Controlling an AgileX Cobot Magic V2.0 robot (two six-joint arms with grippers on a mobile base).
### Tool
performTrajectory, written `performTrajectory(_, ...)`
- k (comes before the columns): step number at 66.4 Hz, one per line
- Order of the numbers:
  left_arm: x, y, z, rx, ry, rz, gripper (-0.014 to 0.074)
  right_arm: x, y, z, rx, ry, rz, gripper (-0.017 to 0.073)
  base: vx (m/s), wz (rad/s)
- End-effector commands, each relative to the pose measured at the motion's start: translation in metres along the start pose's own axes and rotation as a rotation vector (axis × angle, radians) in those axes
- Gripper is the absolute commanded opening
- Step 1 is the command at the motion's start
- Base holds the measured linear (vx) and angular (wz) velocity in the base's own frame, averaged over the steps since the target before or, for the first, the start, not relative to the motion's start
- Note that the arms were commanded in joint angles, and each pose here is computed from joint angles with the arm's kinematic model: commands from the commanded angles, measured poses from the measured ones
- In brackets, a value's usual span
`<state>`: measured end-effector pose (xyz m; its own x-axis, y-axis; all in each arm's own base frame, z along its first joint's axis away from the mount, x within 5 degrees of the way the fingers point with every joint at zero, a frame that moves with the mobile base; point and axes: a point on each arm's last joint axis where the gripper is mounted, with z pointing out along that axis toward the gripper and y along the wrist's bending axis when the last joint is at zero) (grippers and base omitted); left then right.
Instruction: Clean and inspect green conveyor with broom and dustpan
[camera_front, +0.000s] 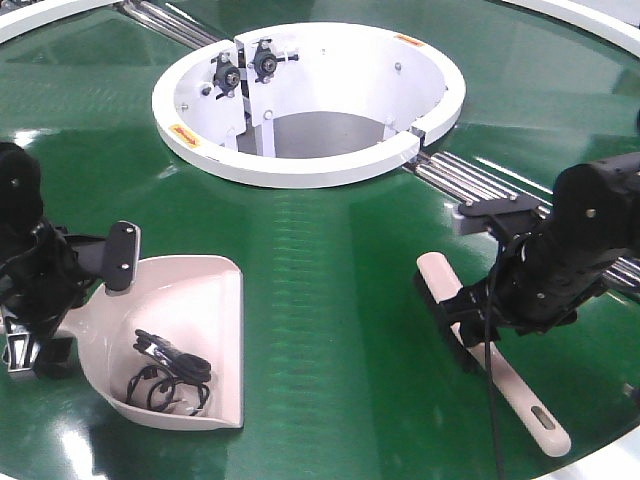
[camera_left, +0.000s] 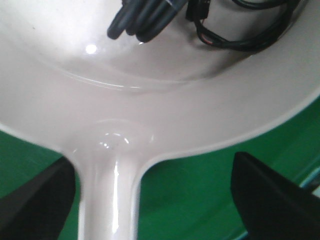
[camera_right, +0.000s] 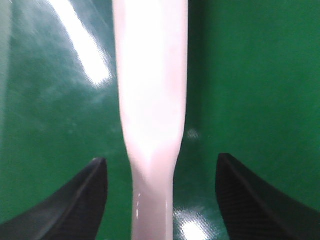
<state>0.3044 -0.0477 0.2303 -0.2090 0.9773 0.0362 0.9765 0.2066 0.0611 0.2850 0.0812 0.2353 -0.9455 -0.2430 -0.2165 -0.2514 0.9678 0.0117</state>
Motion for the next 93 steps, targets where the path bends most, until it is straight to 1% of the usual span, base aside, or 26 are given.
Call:
performTrajectory(1, -0.001, -0.007, -0.033, -0.072, -0.073, -0.025, 0.0570, -0.005, -0.003, -0.033, 0.012, -0.158, -0.016, 0.0463, 0.00, 0.00)
performTrajectory(9, 0.001, -0.015, -0.051, -0.114, -0.119, -0.046, 0.0561, -0.004, -0.003, -0.056, 0.013, -0.275, -0.012, 0.0463, 0.00, 0.00)
performTrajectory(13, 0.002, -0.020, -0.061, -0.135, -0.150, -0.088, 0.0559, -0.002, -0.003, -0.069, 0.011, -0.341, -0.006, 0.0463, 0.00, 0.00)
performTrajectory(18, 0.004, -0.026, -0.073, -0.163, -0.184, -0.154, 0.0559, 0.002, -0.002, -0.085, 0.009, -0.423, -0.004, 0.0463, 0.00, 0.00)
performTrajectory(23, 0.006, -0.032, -0.085, -0.198, -0.214, -0.202, 0.0559, 0.006, -0.002, -0.105, 0.008, -0.523, -0.005, 0.0463, 0.00, 0.00)
performTrajectory(25, 0.007, -0.034, -0.088, -0.207, -0.228, -0.214, 0.0559, 0.008, -0.002, -0.112, 0.009, -0.561, -0.007, 0.0463, 0.00, 0.00)
performTrajectory(30, 0.008, -0.040, -0.102, -0.256, -0.278, -0.235, 0.0559, 0.013, -0.003, -0.130, 0.018, -0.656, -0.015, 0.0463, 0.00, 0.00)
performTrajectory(33, 0.008, -0.045, -0.110, -0.279, -0.323, -0.246, 0.0559, 0.017, -0.003, -0.140, 0.023, -0.711, -0.021, 0.0463, 0.00, 0.00)
performTrajectory(37, 0.006, -0.051, -0.122, -0.313, -0.415, -0.266, 0.0559, 0.024, -0.004, -0.155, 0.037, -0.777, -0.042, 0.0463, 0.00, 0.00)
performTrajectory(45, 0.006, -0.064, -0.150, -0.412, -0.585, -0.298, 0.0559, 0.037, -0.004, -0.177, 0.060, -0.882, -0.080, 0.0463, 0.00, 0.00)
performTrajectory(48, 0.006, -0.069, -0.158, -0.437, -0.637, -0.307, 0.0559, 0.042, -0.004, -0.183, 0.057, -0.903, -0.075, 0.0463, 0.00, 0.00)
performTrajectory(54, 0.009, -0.084, -0.175, -0.473, -0.734, -0.318, 0.0559, 0.052, -0.004, -0.191, 0.037, -0.920, -0.036, 0.0463, 0.00, 0.00)
performTrajectory(56, 0.010, -0.088, -0.180, -0.487, -0.752, -0.328, 0.0559, 0.055, -0.004, -0.193, 0.038, -0.920, -0.035, 0.0463, 0.00, 0.00)
performTrajectory(59, 0.015, -0.095, -0.187, -0.495, -0.783, -0.389, 0.0557, 0.062, -0.005, -0.196, 0.041, -0.928, -0.036, 0.0462, 0.00, 0.00)
performTrajectory(60, 0.017, -0.098, -0.189, -0.496, -0.796, -0.429, 0.0556, 0.064, -0.005, -0.196, 0.041, -0.932, -0.036, 0.0461, 0.00, 0.00)
performTrajectory(62, 0.020, -0.101, -0.193, -0.496, -0.813, -0.479, 0.0555, 0.070, -0.005, -0.198, 0.041, -0.948, -0.036, 0.0458, 0.00, 0.00)
performTrajectory(63, 0.022, -0.103, -0.195, -0.504, -0.824, -0.513, 0.0555, 0.072, -0.005, -0.199, 0.040, -0.957, -0.036, 0.0456, 0.00, 0.00)
performTrajectory(66, 0.028, -0.107, -0.201, -0.544, -0.843, -0.574, 0.0555, 0.081, -0.005, -0.203, 0.041, -0.989, -0.037, 0.0452, 0.00, 0.00)
performTrajectory(67, 0.029, -0.109, -0.203, -0.557, -0.845, -0.587, 0.0555, 0.083, -0.005, -0.203, 0.042, -0.997, -0.038, 0.0452, 0.00, 0.00)
performTrajectory(69, 0.035, -0.112, -0.208, -0.609, -0.860, -0.616, 0.0555, 0.088, -0.005, -0.203, 0.044, -1.017, -0.040, 0.0450, 0.00, 0.00)
performTrajectory(73, 0.043, -0.121, -0.220, -0.677, -0.914, -0.679, 0.0555, 0.101, -0.005, -0.204, 0.044, -1.067, -0.041, 0.0448, 0.00, 0.00)
performTrajectory(76, 0.049, -0.129, -0.228, -0.712, -0.965, -0.724, 0.0555, 0.109, -0.005, -0.203, 0.043, -1.101, -0.041, 0.0446, 0.00, 0.00)
performTrajectory(78, 0.052, -0.135, -0.232, -0.721, -1.010, -0.754, 0.0555, 0.114, -0.005, -0.201, 0.043, -1.119, -0.042, 0.0445, 0.00, 0.00)
performTrajectory(82, 0.057, -0.148, -0.238, -0.742, -1.083, -0.789, 0.0555, 0.126, -0.005, -0.198, 0.042, -1.161, -0.043, 0.0445, 0.00, 0.00)
performTrajectory(88, 0.065, -0.165, -0.230, -0.797, -1.148, -0.789, 0.0555, 0.145, -0.005, -0.195, 0.041, -1.218, -0.044, 0.0445, 0.00, 0.00)
performTrajectory(93, 0.070, -0.177, -0.211, -0.840, -1.186, -0.790, 0.0555, 0.161, -0.006, -0.194, 0.041, -1.272, -0.044, 0.0445, 0.00, 0.00)
